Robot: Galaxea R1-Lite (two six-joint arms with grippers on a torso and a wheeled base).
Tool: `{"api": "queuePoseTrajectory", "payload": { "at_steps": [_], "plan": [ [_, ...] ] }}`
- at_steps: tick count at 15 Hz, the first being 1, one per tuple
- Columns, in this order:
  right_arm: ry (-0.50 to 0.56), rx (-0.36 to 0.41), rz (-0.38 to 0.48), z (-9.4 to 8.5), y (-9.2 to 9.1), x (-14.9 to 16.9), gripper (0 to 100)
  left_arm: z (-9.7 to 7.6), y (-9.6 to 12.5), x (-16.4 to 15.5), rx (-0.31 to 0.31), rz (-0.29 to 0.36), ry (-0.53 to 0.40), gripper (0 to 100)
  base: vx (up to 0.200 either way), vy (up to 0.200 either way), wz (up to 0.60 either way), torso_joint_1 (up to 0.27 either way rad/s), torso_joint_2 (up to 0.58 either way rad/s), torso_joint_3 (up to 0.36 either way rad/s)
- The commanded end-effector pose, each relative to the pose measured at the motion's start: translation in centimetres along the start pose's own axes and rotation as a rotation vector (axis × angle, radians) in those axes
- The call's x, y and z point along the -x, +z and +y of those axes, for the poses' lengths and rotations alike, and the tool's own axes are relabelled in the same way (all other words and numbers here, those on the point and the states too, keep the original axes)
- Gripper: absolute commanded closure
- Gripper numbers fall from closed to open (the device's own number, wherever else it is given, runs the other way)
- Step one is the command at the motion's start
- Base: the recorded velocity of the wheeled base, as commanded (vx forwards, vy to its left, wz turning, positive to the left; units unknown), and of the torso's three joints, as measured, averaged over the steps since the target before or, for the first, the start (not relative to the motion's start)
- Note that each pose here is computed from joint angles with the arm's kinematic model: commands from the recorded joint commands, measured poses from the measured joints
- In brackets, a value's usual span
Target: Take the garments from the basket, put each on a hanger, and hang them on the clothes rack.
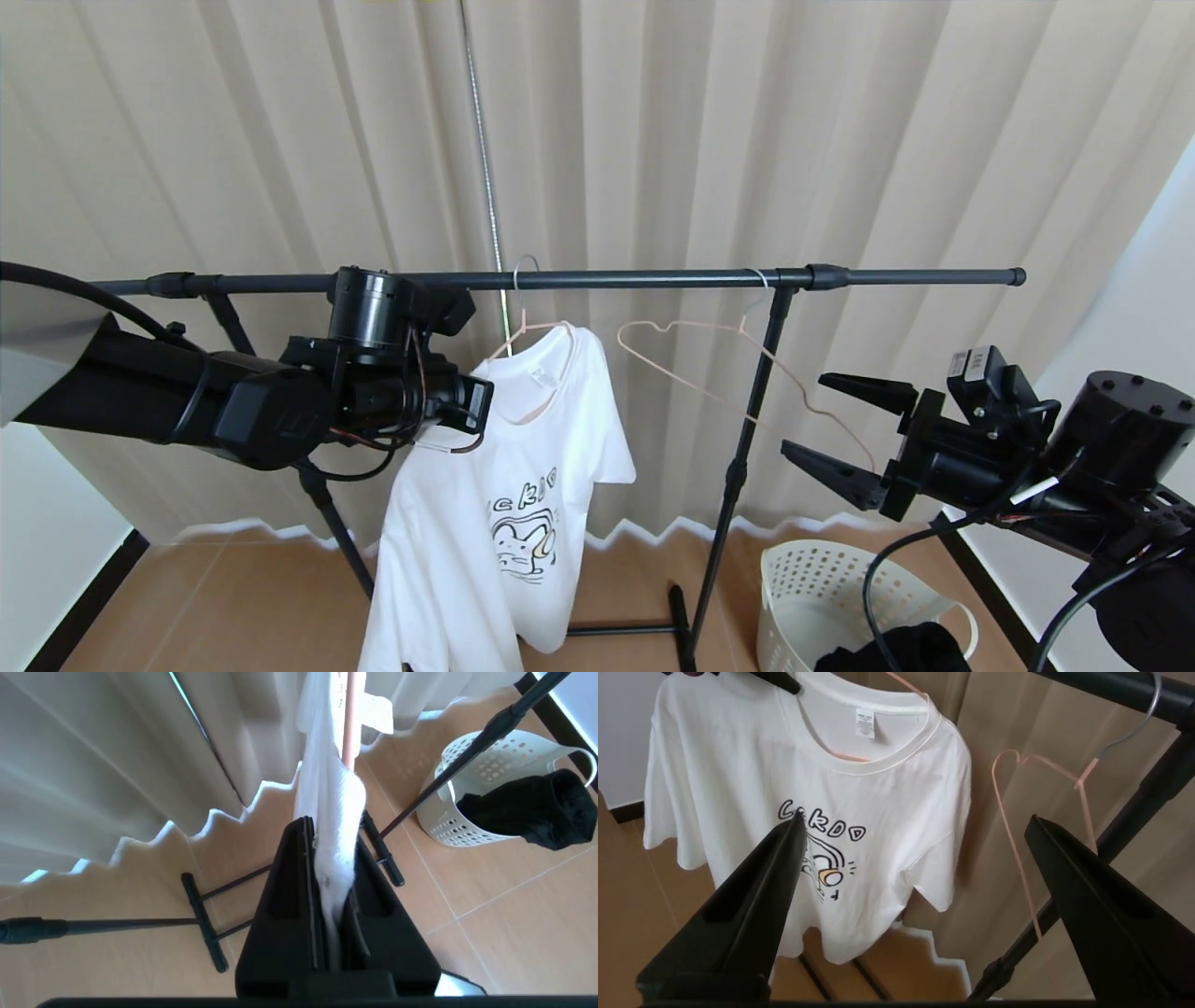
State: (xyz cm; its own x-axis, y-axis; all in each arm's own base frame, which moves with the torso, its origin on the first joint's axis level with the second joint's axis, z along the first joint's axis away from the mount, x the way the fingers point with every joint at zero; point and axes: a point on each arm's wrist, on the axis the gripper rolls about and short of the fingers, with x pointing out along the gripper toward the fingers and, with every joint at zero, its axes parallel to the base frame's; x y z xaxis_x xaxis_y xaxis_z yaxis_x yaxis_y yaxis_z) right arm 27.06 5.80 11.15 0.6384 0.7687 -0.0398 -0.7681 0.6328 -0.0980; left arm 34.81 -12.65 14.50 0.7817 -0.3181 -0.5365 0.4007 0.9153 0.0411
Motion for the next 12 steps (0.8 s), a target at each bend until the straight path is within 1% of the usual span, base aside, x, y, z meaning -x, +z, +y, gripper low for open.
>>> {"api": "queuePoseTrajectory", "payload": {
  "at_steps": [1, 7, 8, 12],
  "plan": [
    [0.0, 0.001, -0.001, 0.01, 0.01, -0.01, 0, -0.13, -0.17, -0.14, -0.002, 0.007, -0.003, 100, 0.0, 0.0, 0.0, 0.0, 0.0, 0.0],
    [0.0, 0.001, -0.001, 0.01, 0.01, -0.01, 0, -0.25, -0.21, -0.15, -0.004, 0.008, -0.006, 100, 0.0, 0.0, 0.0, 0.0, 0.0, 0.0],
    [0.0, 0.001, -0.001, 0.01, 0.01, -0.01, 0, -0.25, -0.26, -0.15, -0.003, 0.01, -0.006, 0, 0.0, 0.0, 0.0, 0.0, 0.0, 0.0],
    [0.0, 0.001, -0.001, 0.01, 0.01, -0.01, 0, -0.26, -0.29, 0.03, -0.003, 0.01, -0.006, 0, 0.0, 0.0, 0.0, 0.0, 0.0, 0.0]
  ]
}}
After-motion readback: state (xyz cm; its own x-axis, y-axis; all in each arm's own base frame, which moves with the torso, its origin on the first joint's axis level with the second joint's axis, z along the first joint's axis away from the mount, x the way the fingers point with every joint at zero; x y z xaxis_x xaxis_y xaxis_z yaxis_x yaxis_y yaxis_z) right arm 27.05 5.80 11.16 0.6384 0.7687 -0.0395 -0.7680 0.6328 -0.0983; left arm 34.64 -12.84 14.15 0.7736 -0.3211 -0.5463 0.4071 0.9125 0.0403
